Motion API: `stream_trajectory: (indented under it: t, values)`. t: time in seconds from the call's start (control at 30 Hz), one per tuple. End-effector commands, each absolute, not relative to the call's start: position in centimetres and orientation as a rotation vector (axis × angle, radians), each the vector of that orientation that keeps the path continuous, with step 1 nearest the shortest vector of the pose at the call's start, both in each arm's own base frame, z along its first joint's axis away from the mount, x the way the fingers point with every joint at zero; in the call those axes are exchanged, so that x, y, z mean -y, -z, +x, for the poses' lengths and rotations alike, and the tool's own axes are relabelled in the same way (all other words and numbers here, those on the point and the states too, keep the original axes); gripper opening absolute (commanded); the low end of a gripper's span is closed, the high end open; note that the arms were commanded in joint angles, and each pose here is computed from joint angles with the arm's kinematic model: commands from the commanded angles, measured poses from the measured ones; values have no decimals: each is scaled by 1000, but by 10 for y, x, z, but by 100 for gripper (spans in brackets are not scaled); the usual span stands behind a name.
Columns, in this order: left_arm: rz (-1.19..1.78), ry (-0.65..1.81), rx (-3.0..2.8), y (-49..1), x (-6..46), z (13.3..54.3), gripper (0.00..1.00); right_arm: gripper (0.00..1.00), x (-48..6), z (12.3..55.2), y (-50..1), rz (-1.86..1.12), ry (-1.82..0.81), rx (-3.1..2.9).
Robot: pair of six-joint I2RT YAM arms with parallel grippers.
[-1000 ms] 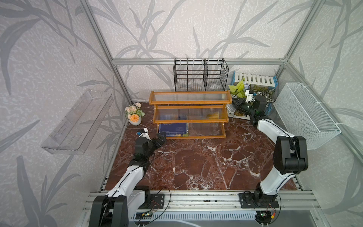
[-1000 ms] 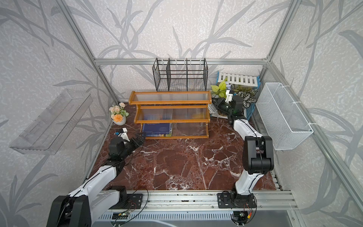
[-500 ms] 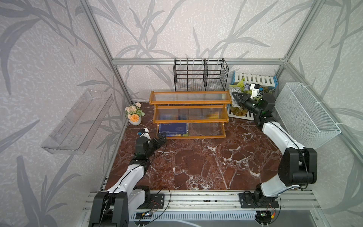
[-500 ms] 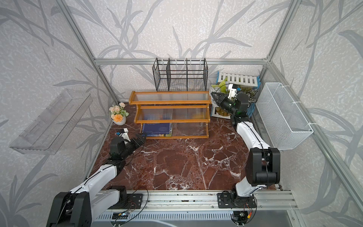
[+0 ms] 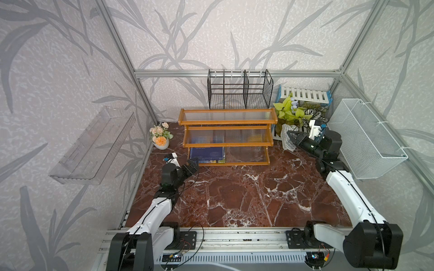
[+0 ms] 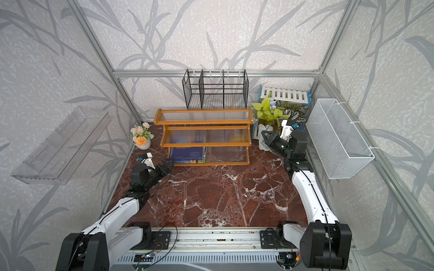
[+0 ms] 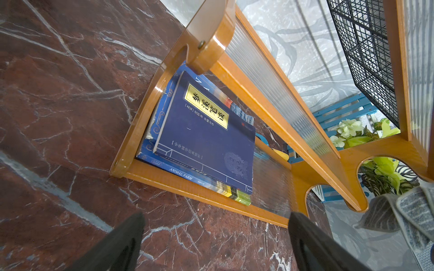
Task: Wipe the bookshelf clean with a cloth
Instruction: Wipe the dust from the shelf.
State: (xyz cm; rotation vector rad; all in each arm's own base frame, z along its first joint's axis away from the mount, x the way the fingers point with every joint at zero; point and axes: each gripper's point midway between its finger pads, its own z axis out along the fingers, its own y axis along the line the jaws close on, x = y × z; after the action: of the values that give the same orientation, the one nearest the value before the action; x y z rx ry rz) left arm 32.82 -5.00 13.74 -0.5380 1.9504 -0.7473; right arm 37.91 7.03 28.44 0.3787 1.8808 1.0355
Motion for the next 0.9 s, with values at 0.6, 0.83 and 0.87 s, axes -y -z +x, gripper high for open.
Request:
stream_trajectory:
  t: [0.6, 0.83, 0.87]
  values:
    - [-525, 714, -1947, -140, 46, 327, 100, 0, -125, 427, -48, 649, -1248, -2280]
    - [-505, 738, -1955, -138, 51, 330, 100, 0, -124, 438, -14, 724, -1258, -2297]
    - [-502, 741, -1957, -138, 52, 331, 100, 0, -122, 438, -14, 728, -1257, -2294]
